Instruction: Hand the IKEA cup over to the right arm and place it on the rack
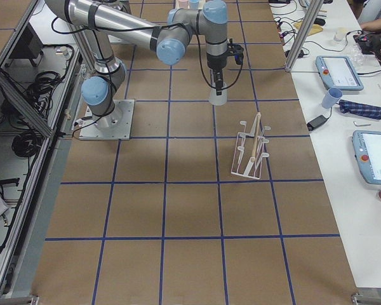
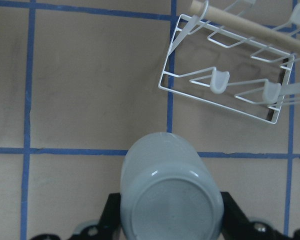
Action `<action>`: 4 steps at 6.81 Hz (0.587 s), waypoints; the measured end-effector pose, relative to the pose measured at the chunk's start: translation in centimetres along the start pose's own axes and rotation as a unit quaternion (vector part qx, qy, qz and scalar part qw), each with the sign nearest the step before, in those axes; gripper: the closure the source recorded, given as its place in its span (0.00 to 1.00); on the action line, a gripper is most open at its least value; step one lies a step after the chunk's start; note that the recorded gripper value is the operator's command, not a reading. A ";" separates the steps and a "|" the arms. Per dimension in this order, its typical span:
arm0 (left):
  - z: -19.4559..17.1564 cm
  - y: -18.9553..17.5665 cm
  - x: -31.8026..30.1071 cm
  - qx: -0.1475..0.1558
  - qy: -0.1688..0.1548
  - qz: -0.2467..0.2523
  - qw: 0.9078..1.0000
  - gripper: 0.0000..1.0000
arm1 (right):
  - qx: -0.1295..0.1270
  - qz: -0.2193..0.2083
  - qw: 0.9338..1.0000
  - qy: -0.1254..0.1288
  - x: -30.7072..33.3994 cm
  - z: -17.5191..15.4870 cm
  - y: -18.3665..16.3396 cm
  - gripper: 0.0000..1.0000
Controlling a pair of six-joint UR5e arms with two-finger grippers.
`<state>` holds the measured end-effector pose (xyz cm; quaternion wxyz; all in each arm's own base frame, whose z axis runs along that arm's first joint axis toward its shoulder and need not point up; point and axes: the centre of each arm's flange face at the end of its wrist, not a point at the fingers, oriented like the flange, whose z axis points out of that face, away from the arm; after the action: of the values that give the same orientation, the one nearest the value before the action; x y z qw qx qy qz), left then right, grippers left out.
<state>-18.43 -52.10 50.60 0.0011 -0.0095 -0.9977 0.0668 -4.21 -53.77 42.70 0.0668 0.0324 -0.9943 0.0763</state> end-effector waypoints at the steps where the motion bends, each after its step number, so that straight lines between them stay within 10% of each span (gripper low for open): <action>1: 0.2 -0.2 0.3 0.001 -0.004 0.004 1.000 0.00 | 0.005 -0.003 1.000 0.005 0.9 0.9 -1.3 0.66; 4: 0.3 0.3 0.1 0.002 -0.008 0.002 1.000 0.00 | 0.010 -0.003 1.000 0.007 3.0 2.6 -5.5 0.65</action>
<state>-18.52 -51.82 50.24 -0.0075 -0.0109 -0.9976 0.0684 -7.10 -59.72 41.36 0.0739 0.0358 -0.9929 0.0863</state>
